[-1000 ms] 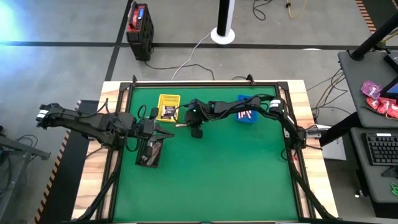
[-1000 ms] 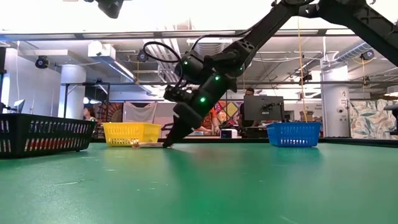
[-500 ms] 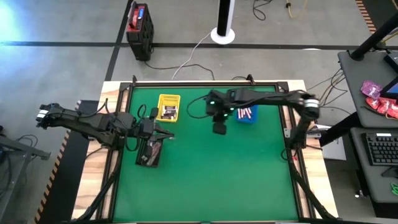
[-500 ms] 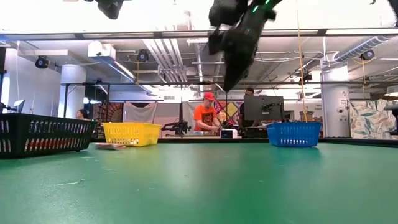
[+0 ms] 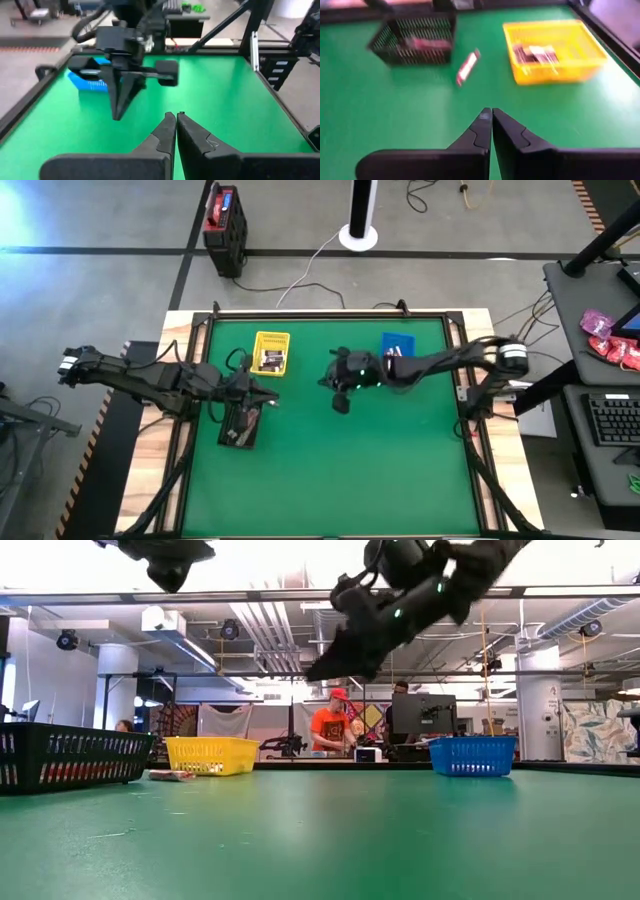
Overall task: Sort candy by brand, put in halloween buckets
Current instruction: Put the white candy stick into the blue bin
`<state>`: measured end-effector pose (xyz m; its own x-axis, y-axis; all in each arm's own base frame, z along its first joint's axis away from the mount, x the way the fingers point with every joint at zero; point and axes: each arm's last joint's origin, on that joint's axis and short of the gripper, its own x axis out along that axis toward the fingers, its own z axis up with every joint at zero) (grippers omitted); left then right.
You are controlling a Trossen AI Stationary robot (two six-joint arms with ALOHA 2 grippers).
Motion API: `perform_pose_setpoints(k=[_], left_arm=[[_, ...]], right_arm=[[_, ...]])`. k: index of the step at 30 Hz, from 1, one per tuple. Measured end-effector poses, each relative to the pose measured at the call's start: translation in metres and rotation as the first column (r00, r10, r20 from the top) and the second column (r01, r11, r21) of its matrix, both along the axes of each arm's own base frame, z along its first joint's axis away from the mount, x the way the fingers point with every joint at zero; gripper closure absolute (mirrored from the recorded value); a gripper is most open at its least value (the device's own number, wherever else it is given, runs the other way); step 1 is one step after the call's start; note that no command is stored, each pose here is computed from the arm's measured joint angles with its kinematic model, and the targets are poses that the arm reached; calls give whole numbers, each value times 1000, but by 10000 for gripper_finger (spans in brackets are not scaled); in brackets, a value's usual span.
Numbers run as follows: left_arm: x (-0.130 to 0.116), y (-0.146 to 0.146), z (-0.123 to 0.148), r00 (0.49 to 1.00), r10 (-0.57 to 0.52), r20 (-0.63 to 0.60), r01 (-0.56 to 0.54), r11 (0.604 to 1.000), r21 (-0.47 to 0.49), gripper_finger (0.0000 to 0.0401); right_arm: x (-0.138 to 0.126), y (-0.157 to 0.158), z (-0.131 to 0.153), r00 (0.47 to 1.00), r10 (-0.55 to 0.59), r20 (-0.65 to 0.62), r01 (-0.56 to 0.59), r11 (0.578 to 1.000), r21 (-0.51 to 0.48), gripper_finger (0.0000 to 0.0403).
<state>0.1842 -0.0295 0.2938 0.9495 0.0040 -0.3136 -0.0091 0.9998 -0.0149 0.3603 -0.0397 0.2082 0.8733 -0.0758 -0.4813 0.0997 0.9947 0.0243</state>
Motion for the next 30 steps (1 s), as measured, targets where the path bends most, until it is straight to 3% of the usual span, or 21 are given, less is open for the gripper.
perform_pose_setpoints(k=[6, 16, 26, 30], left_arm=[[-1, 0, -3, 999, 16, -31, -17, 999, -28, 401], [-7, 2, 0, 999, 34, -21, -34, 999, -7, 401], [-11, 3, 3, 999, 35, -9, -35, 999, 18, 401], [-11, 3, 3, 999, 36, -5, -36, 999, 29, 401]], right_arm=[[38, 14, -41, 980, 6, 197, 1, 999, -38, 394], [108, 15, -78, 981, 4, 191, 10, 997, -73, 394], [136, 20, -100, 988, 17, 156, -4, 997, -79, 391], [142, 22, -107, 990, 22, 139, -11, 997, -78, 368]])
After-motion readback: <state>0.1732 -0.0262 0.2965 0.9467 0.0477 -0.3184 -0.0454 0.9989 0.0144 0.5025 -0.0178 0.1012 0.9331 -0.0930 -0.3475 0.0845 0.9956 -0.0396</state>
